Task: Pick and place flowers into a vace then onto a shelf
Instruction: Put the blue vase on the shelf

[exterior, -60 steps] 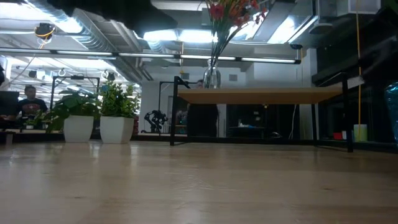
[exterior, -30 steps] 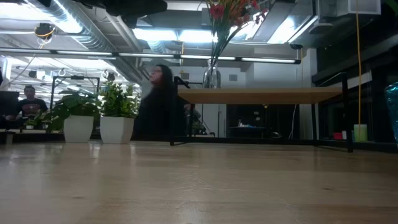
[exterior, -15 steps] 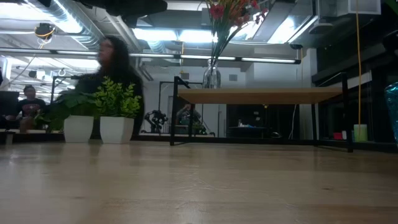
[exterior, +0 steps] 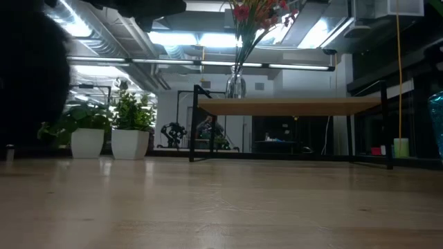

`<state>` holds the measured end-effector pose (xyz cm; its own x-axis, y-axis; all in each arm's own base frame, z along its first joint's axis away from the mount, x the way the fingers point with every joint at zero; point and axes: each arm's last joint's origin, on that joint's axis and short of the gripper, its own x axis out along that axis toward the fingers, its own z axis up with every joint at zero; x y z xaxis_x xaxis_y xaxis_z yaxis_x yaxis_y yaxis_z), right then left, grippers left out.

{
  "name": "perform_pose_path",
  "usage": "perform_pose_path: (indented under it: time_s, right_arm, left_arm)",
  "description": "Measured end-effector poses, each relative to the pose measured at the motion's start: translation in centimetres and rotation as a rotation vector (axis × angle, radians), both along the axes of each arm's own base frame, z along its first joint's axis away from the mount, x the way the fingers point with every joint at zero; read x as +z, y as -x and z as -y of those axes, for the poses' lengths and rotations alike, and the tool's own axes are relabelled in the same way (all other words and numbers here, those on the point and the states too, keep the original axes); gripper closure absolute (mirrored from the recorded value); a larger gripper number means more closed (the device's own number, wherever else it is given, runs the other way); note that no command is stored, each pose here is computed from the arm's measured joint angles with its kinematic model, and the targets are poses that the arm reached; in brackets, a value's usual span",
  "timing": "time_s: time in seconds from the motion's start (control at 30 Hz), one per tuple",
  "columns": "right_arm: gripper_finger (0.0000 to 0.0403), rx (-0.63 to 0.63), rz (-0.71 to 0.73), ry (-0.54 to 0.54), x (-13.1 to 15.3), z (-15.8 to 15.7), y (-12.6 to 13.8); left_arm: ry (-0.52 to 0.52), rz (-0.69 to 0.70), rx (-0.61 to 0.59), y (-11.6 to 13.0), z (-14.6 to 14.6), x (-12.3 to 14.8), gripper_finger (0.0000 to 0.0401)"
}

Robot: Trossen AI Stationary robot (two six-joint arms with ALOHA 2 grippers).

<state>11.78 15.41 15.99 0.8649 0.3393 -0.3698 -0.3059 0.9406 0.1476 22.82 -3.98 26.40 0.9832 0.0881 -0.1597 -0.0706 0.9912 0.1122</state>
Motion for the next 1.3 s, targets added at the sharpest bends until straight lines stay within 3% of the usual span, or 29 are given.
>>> perform_pose_path:
  time_s: [0.27, 0.5, 1.3]
  right_arm:
    - [0.0151, 0.009, 0.051, -0.041, -0.7, 0.5, 0.3]
    - [0.0151, -0.065, 0.033, 0.004, -1.5, 0.3, -0.3]
    - [0.0150, -0.116, 0.022, 0.055, -2.8, -3.2, -3.3]
  left_arm:
    - [0.000, 0.000, 0.000, 0.0, 0.0, 0.0, 0.0398]
    - [0.000, 0.000, 0.000, 0.0, 0.0, 0.0, 0.0399]
    - [0.000, 0.000, 0.000, 0.0, 0.0, 0.0, 0.0398]
